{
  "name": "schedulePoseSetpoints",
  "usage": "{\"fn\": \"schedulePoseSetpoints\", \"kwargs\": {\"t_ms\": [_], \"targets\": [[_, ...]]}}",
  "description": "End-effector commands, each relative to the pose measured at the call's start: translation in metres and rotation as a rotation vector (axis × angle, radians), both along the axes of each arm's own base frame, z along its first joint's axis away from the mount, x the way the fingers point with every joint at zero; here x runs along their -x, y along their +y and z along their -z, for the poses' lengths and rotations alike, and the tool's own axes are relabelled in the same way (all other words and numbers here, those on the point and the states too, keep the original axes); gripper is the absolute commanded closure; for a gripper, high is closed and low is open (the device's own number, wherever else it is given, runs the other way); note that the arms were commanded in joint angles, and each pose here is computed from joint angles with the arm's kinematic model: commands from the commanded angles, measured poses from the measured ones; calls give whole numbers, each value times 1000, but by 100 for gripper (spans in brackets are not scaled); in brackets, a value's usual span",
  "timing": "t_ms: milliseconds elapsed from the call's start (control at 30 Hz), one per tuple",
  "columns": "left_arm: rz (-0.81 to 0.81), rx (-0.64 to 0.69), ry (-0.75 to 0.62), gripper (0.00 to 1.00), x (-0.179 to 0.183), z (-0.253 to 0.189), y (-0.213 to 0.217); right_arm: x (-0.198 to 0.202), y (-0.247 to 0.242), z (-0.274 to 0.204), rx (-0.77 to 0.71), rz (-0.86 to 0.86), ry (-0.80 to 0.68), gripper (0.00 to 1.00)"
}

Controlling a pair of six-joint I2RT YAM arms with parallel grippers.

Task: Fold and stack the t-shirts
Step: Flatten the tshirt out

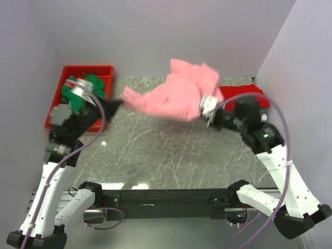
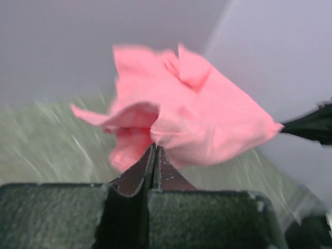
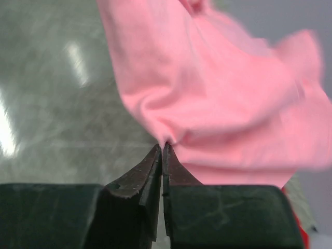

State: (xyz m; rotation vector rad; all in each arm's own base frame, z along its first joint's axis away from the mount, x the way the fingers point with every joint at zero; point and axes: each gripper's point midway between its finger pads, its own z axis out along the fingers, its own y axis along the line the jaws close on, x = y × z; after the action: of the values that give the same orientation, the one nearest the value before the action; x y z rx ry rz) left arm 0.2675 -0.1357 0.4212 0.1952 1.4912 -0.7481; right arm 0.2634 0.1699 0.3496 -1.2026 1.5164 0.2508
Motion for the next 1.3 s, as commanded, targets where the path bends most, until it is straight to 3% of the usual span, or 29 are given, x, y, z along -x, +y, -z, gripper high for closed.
{"fn": "schedulePoseSetpoints", "kwargs": {"t_ms": [0, 33, 67, 167, 267, 333, 400, 500, 667, 933, 1133, 1267], "targets": [[340, 44, 435, 99, 40, 125, -45, 63, 5, 144, 187, -286, 347, 89], [362, 68, 512, 99, 48, 145, -48, 77, 2, 163, 217, -318, 397, 80], [394, 82, 618, 99, 65, 180, -52, 91, -2, 184, 235, -345, 458, 59], [402, 88, 823, 99, 97, 229, -53, 101, -11, 193, 250, -320, 501, 44], [382, 81, 918, 99, 110, 245, -50, 73, -11, 178, 211, -208, 416, 32], [346, 66, 956, 99, 110, 252, -46, 50, -9, 173, 204, -139, 406, 31], [328, 42, 1010, 99, 110, 261, -44, 33, -7, 180, 201, -103, 486, 32], [286, 13, 1026, 99, 108, 271, -38, 10, -1, 196, 174, -55, 607, 34], [248, -14, 1040, 99, 108, 277, -33, -44, 3, 205, 147, 80, 663, 38], [218, -8, 1011, 99, 109, 275, -29, -84, 9, 242, 231, 87, 778, 42], [216, -13, 1005, 99, 109, 274, -28, -118, -11, 247, 299, 169, 706, 43], [209, -11, 999, 99, 108, 272, -28, -145, -43, 234, 388, 53, 582, 43]]}}
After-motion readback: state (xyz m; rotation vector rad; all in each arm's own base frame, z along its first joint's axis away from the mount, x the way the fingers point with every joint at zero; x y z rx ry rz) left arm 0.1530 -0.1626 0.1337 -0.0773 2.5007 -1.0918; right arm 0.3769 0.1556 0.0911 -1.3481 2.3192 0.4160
